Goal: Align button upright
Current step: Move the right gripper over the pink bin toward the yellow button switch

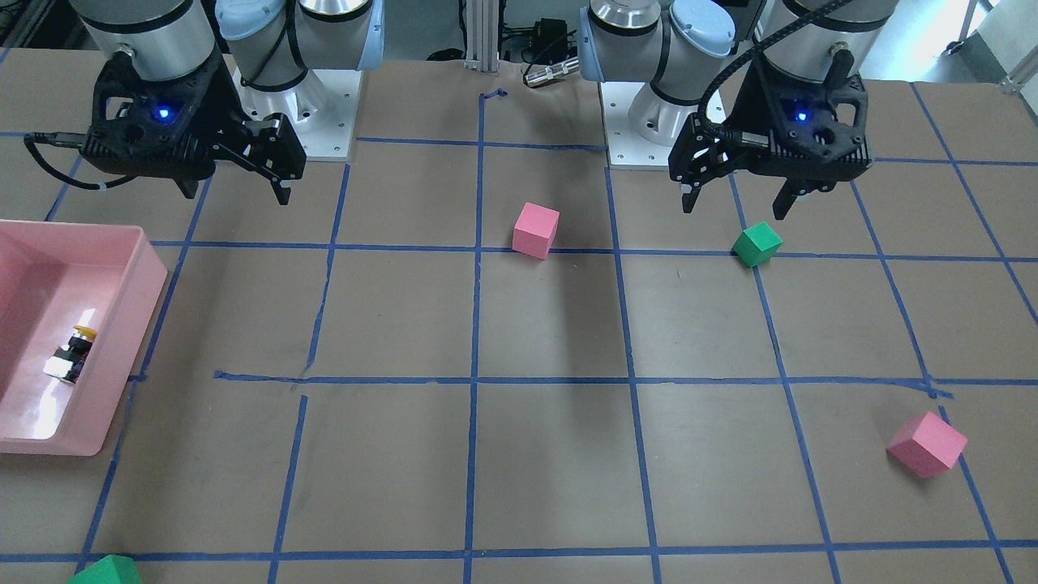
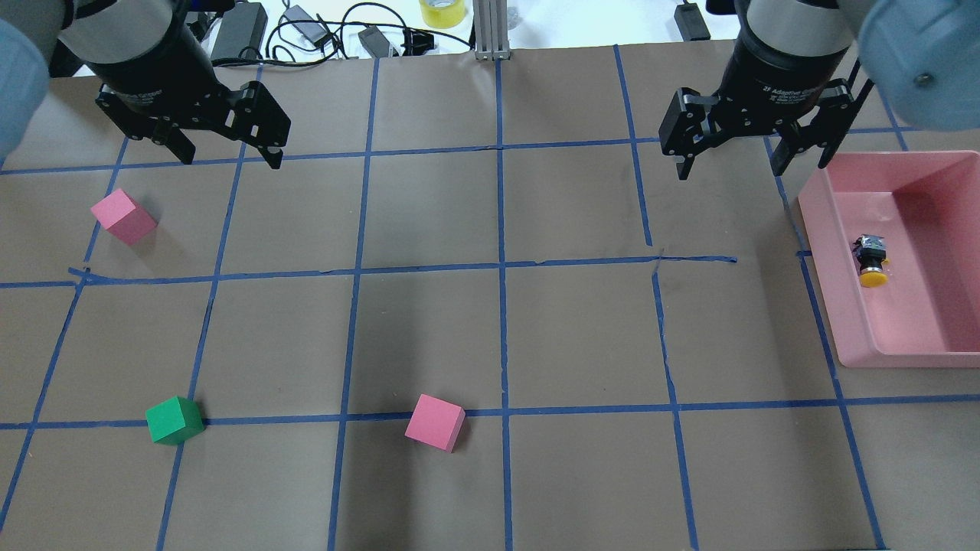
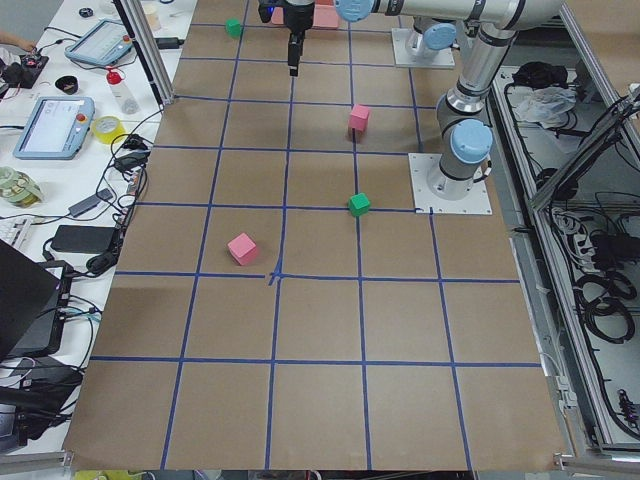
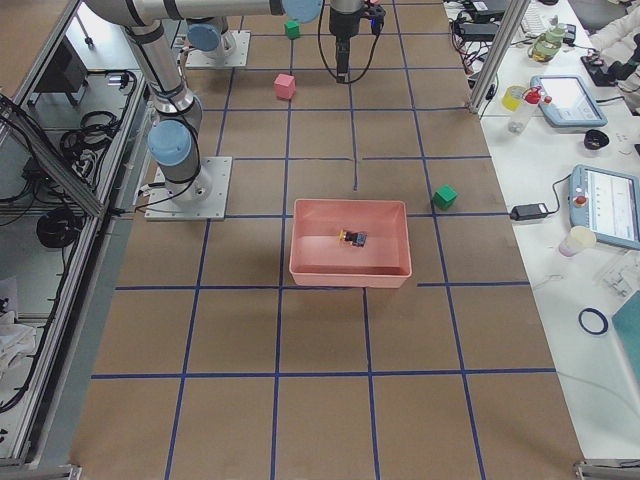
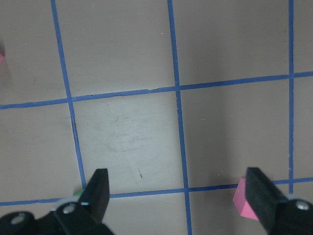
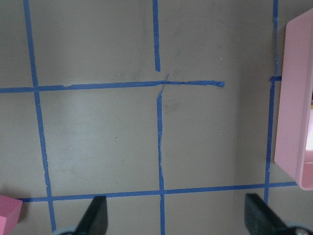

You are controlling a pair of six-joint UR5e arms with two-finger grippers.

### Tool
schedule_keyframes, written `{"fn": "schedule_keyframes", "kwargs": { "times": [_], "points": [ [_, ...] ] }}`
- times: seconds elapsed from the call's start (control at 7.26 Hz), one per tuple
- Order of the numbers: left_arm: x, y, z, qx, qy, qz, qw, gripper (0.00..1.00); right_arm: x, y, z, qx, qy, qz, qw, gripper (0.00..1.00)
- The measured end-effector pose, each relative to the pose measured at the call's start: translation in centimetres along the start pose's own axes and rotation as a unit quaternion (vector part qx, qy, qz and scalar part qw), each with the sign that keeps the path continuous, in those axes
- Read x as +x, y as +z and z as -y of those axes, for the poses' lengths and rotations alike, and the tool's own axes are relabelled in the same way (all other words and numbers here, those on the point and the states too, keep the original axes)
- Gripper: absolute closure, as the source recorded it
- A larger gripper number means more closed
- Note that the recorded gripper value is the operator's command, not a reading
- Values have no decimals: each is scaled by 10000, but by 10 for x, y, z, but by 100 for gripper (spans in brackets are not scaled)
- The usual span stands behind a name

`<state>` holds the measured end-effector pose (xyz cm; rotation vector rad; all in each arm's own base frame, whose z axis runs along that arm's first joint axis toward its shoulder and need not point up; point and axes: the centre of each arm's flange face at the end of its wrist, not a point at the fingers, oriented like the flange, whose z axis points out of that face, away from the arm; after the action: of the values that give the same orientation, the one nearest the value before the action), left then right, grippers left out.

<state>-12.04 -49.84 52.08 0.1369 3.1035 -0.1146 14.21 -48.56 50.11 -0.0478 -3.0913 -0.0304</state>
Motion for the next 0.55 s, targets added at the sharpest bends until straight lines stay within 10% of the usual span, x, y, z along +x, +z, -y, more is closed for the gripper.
{"fn": "schedule_keyframes", "kwargs": {
  "times": [0.55],
  "points": [
    [-3,5,3,52,-25,43,10000,0,5,3,2,-14,51,-15,10000,0]
  ]
}}
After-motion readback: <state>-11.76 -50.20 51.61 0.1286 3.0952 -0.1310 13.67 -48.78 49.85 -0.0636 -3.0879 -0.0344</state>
